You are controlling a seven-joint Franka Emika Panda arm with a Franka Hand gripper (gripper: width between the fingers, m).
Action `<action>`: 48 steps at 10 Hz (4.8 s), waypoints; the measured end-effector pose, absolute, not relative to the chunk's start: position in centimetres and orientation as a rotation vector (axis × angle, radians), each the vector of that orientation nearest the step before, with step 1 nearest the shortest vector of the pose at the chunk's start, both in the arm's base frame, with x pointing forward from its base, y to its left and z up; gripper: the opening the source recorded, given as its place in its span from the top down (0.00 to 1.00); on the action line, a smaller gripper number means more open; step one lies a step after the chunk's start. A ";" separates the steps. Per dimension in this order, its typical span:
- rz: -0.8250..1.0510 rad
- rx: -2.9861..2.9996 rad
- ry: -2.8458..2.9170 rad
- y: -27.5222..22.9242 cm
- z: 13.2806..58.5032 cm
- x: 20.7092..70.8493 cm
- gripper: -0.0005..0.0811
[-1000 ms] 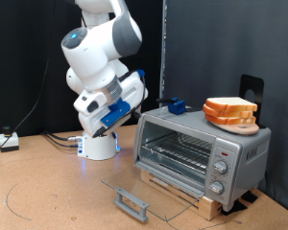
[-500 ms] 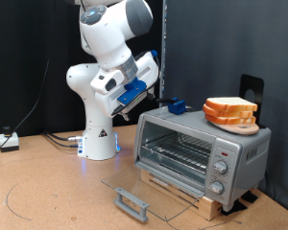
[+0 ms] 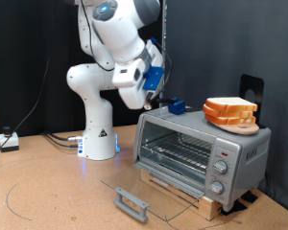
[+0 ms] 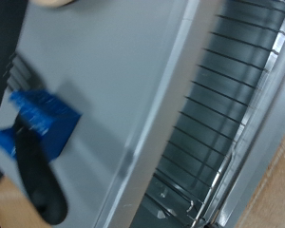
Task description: Make a piece of toast with the oven
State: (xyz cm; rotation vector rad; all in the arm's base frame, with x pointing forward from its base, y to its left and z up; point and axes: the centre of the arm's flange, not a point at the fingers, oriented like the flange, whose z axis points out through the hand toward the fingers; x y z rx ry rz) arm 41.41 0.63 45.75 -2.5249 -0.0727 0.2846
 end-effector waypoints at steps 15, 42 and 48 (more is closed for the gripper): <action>-0.199 -2.333 -1.025 9.8 53.9 34.3 0.01; -0.084 -2.399 -1.335 15.9 37.8 30.3 0.01; -0.144 -2.335 -1.445 16.6 38.0 30.3 0.01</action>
